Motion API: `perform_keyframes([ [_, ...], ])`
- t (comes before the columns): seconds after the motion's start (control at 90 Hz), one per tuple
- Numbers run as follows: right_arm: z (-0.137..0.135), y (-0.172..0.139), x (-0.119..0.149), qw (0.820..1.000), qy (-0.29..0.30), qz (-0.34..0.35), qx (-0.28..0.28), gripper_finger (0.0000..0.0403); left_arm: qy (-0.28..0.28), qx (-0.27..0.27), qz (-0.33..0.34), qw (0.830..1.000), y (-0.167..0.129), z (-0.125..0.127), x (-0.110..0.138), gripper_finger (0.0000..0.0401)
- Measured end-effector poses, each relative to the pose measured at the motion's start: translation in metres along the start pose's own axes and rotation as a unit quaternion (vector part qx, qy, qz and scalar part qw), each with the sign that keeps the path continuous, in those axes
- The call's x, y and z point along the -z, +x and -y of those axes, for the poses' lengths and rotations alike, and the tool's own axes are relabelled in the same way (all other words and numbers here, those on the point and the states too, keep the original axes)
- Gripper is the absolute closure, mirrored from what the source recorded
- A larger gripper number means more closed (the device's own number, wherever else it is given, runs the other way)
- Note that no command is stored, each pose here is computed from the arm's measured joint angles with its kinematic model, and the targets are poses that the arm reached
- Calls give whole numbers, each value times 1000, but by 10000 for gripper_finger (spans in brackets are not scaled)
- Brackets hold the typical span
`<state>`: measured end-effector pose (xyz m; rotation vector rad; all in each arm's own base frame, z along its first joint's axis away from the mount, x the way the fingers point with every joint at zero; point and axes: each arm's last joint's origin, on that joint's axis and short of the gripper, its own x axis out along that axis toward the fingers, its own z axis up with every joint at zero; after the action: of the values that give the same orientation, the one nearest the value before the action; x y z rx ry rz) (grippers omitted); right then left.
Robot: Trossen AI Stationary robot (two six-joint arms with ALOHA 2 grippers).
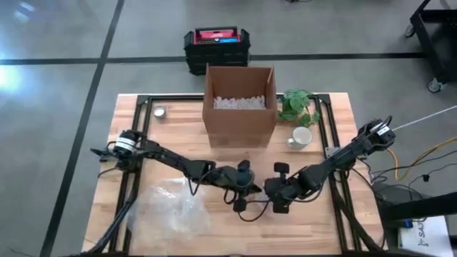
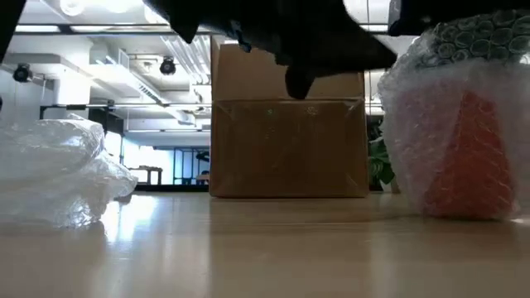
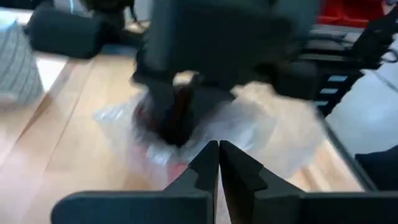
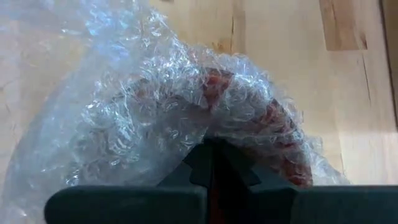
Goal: Wrap mug
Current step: Wrap the orange mug with the right transparent bubble wrap
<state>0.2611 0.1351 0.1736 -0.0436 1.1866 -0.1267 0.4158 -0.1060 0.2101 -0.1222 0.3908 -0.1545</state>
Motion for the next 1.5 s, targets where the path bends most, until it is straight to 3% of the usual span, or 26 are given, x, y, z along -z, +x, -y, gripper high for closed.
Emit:
perform_keyframes([
  [0.133, 0, 0, 1, 1000, -7, -3, 1, 403, 12, 18, -62, 998, -16, 15, -11, 401],
  [0.3, 1, 0, 0, 1000, -23, -4, 0, 403, 8, 24, -126, 992, 2, 15, 20, 401],
  [0.389, 2, 1, -1, 1000, -23, -2, 0, 403, 6, 31, -102, 994, 19, 13, 27, 401],
  [0.567, 2, 1, -1, 1000, -23, -2, 1, 403, 28, 39, -57, 997, 42, 15, 10, 401],
  [0.722, 2, 1, 0, 1000, -20, -3, 4, 403, 48, 8, -40, 998, 44, 12, -6, 401],
  [1.022, 2, 0, -1, 1000, -15, -4, 6, 403, 46, -1, -41, 998, 44, 6, -5, 401],
  [1.167, 4, -20, -8, 999, -21, -32, 12, 403, 38, -12, -44, 998, 44, 3, 0, 401],
  [1.322, 6, -53, -20, 998, -27, -60, -18, 403, 38, -17, -50, 998, 44, 2, 2, 401],
  [1.5, 5, -73, -36, 998, -35, -26, -33, 403, 39, -16, -54, 998, 44, 2, 3, 401],
])
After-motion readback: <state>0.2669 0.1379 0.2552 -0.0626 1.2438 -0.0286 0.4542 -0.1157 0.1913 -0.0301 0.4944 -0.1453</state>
